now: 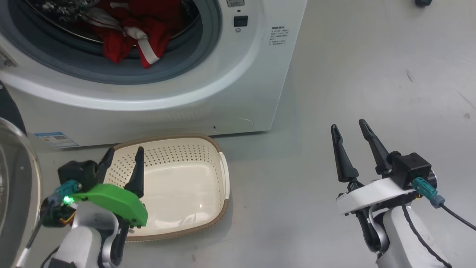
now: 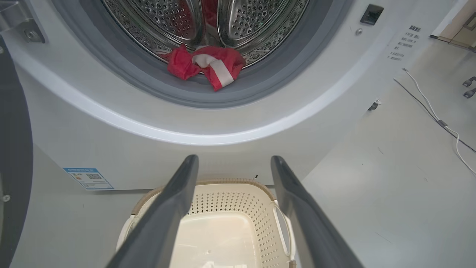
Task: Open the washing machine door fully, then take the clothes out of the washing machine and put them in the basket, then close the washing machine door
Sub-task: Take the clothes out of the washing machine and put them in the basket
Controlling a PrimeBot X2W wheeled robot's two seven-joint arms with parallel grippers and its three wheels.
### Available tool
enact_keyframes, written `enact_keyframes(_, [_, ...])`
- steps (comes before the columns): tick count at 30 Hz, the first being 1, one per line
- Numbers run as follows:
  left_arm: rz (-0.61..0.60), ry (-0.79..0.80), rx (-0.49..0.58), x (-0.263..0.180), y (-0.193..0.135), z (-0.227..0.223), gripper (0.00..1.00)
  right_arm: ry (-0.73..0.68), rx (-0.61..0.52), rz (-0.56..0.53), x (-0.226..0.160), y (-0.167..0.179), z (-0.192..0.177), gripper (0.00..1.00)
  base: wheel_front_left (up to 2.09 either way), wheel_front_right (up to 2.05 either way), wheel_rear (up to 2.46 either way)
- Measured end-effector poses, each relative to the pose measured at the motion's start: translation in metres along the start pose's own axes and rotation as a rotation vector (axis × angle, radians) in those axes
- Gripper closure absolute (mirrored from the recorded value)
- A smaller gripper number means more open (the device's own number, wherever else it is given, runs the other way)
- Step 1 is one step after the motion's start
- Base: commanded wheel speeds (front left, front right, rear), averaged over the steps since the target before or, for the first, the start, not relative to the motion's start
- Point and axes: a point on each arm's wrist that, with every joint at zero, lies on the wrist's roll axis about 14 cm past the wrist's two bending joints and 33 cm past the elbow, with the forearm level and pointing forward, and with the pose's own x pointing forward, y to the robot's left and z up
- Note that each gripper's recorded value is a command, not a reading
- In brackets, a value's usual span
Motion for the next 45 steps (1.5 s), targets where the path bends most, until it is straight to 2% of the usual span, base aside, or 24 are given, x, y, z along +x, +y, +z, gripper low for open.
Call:
enact_keyframes(9, [-0.059,0.111,-0.039,0.064,-0.006,-0.006,0.0,0.028,0.066,-0.013,0.017,-0.005,-0.015,0.0,0.0,0.0,0.0])
enact_keyframes(13, [-0.072,0.133,-0.019,0.094,-0.001,-0.001,0.0,0.055,0.093,-0.036,0.021,-0.011,-0.026,0.0,0.0,0.0,0.0])
enact_keyframes(17, [-0.071,0.122,-0.015,0.132,0.009,0.012,0.0,0.094,0.105,-0.052,0.024,-0.017,-0.042,0.0,0.0,0.0,0.0])
enact_keyframes(25, [-0.122,0.098,0.028,0.188,0.006,0.036,0.0,0.111,0.117,-0.095,0.032,-0.032,-0.051,0.0,0.0,0.0,0.0])
enact_keyframes(33, [-0.149,0.087,0.037,0.231,0.003,0.045,0.0,0.121,0.125,-0.138,0.032,-0.046,-0.054,0.0,0.0,0.0,0.0])
enact_keyframes(40, [-0.177,0.117,0.021,0.26,-0.007,0.038,0.0,0.143,0.119,-0.183,0.026,-0.059,-0.059,0.0,0.0,0.0,0.0])
enact_keyframes(45, [-0.162,0.147,0.009,0.276,-0.002,0.027,0.0,0.151,0.102,-0.203,0.025,-0.066,-0.061,0.0,0.0,0.0,0.0])
